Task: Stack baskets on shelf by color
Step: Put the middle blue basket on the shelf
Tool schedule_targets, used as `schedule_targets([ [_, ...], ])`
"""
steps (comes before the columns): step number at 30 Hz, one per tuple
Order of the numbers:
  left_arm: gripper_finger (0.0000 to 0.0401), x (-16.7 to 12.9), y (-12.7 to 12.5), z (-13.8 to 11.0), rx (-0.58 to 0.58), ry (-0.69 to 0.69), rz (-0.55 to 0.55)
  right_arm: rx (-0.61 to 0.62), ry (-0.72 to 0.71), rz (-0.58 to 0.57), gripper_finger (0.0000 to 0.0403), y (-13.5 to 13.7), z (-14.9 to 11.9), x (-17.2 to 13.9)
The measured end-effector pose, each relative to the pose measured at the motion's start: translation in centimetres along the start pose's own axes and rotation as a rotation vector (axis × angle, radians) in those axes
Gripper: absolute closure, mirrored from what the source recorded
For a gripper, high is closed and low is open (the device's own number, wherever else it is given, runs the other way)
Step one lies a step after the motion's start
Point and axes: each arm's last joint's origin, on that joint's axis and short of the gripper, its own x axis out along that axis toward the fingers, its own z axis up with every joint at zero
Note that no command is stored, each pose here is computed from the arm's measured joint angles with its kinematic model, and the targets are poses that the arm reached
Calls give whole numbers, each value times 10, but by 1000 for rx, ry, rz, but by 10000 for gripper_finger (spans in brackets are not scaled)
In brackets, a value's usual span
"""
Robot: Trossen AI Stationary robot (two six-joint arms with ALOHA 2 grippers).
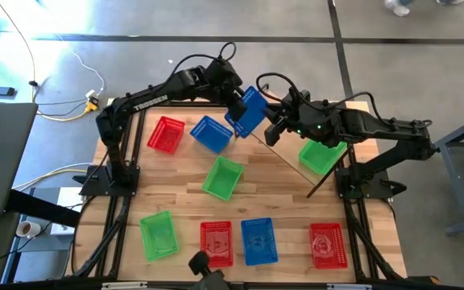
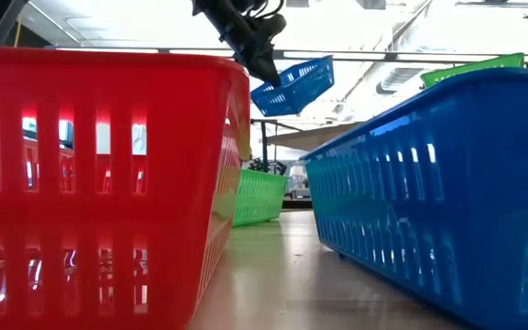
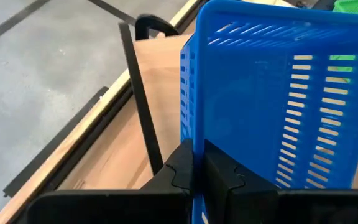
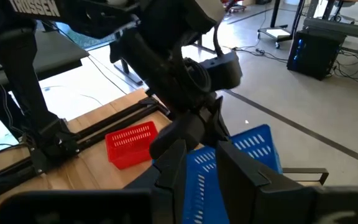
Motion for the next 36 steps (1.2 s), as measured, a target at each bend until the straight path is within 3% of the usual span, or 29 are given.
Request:
schedule_targets([
  [15, 398, 33, 10, -4, -65, 24, 32, 0, 2, 7, 329, 0, 0, 0],
  [36, 382, 34, 11, 0, -46, -16, 45, 1, 3, 11, 329, 0, 0, 0],
])
